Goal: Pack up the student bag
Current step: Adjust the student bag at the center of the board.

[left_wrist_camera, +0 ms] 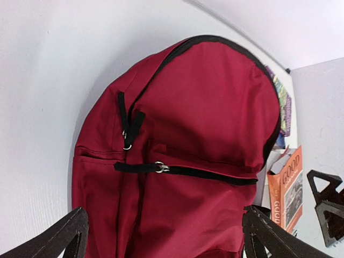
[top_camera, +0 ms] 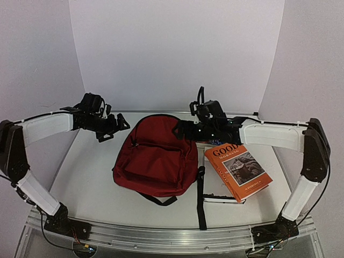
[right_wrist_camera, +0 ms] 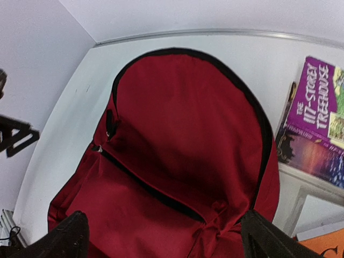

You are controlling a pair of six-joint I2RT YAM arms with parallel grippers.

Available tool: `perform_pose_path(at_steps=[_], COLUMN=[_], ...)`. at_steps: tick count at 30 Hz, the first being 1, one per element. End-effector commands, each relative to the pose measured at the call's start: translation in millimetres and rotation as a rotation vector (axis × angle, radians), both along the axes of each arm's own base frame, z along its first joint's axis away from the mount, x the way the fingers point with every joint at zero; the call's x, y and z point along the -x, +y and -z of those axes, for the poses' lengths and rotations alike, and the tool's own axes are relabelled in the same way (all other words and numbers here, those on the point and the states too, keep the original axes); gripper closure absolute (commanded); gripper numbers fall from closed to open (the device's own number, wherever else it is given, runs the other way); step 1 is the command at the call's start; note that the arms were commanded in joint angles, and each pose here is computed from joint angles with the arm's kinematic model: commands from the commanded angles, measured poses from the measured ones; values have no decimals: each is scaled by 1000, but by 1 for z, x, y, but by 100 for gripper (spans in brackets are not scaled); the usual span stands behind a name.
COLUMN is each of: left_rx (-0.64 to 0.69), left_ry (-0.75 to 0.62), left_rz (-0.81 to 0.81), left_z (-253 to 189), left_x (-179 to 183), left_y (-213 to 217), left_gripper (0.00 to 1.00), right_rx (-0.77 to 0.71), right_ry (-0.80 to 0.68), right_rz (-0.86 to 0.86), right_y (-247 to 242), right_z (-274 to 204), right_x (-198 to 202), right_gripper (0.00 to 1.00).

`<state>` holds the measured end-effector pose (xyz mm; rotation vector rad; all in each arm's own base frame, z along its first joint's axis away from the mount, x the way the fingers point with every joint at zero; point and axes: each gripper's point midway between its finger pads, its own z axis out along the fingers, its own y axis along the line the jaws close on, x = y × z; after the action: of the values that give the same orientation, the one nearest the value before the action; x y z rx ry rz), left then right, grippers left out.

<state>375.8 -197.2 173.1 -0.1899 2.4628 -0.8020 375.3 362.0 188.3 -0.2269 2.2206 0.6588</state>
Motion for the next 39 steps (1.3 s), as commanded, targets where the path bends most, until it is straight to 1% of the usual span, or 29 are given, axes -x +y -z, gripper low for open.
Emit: perform_pose_path(at_steps=[1,4,10,13,16,18,20,22,24,25,27,29,31,33,34,38,39], left_rx=[-7,-11,-155,-217,-208,-186,-155,-122,-105,-107,-124,-140,-132,-112,-107,-139,-150], left_ry=[-87,-118,-124,-126,-141,-143,-132,-127,-124,-118,-110,-113,-124,-136,-141,-140,-121], left_rz=[79,116,110,73,79,101,126,152,164,162,150,121,86,48,32,-32,-47], left_z=[-5,1,36,46,52,56,61,66,70,72,74,69,60,50,43,27,30], left_x=[-58,-88,-133,-152,-165,-170,-173,-173,-173,-172,-171,-169,-163,-157,-152,-119,-108], left_y=[-18,-30,-27,-22,-28,-35,-43,-50,-54,-54,-49,-42,-33,-22,-17,10,16], left_gripper=[2,3,4,4,4,4,6,13,29,37,54,69,87,98,100,100,100], right_rx=[-86,-57,-21,-10,-10,-14,-9,-10,-11,-11,-4,9,37,72,99,208,220], right_ry=[212,247,290,312,339,344,348,348,349,346,325,290,258,228,213,133,117], right_rz=[-10,-8,14,-2,-35,-54,-67,-74,-81,-86,-82,-62,-43,-47,-42,17,25], right_y=[10,15,10,14,21,26,30,33,36,37,35,29,21,17,15,-6,-10], right_z=[51,73,99,109,118,120,124,126,127,127,123,117,112,106,104,92,88], right_x=[34,46,55,61,67,69,70,68,67,67,65,61,58,55,52,27,22], right_gripper=[12,18,23,26,30,32,35,41,49,62,82,96,100,100,100,100,100])
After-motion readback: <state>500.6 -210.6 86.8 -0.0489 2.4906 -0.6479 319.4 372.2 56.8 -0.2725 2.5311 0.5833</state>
